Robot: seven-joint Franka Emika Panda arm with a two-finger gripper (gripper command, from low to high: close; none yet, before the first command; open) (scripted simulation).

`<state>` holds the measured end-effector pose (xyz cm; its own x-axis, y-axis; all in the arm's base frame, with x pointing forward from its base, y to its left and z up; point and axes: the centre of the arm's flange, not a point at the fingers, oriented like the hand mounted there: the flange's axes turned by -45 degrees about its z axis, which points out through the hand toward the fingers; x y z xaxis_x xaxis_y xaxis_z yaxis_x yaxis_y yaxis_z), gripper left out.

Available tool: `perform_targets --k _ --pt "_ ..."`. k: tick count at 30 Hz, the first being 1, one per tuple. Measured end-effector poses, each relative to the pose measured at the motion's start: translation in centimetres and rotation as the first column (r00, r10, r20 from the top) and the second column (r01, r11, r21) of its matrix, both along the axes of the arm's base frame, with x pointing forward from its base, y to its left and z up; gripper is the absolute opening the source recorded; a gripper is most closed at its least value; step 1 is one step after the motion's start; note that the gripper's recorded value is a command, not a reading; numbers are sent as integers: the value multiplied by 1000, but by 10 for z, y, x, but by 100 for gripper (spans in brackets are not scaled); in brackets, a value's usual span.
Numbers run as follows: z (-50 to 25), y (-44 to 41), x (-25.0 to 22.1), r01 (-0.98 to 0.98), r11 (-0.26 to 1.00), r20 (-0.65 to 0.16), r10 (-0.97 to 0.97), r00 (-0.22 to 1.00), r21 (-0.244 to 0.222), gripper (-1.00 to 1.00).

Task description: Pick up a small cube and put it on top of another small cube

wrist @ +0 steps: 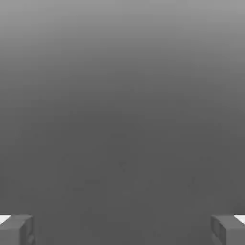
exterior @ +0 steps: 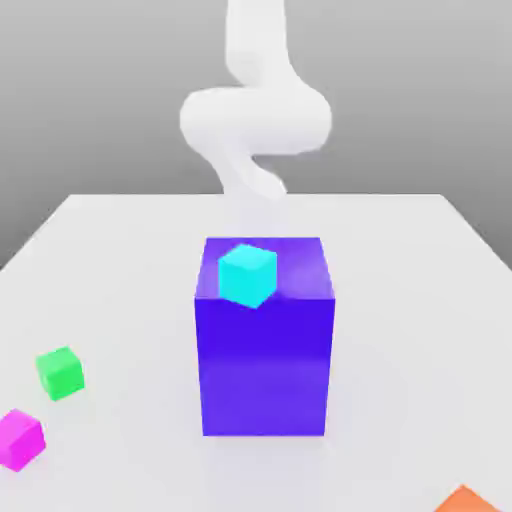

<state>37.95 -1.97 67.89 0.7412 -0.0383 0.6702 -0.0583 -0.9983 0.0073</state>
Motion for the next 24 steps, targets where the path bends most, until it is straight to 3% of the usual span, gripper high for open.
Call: perform_targets --k 6,12,24 --pt "-89 -61 63 108 994 -161 -111 981 -26 0" --pt "-189 -132 95 201 979 -314 -201 928 -34 0" --pt "-408 -261 63 374 927 -587 -297 753 10 0"
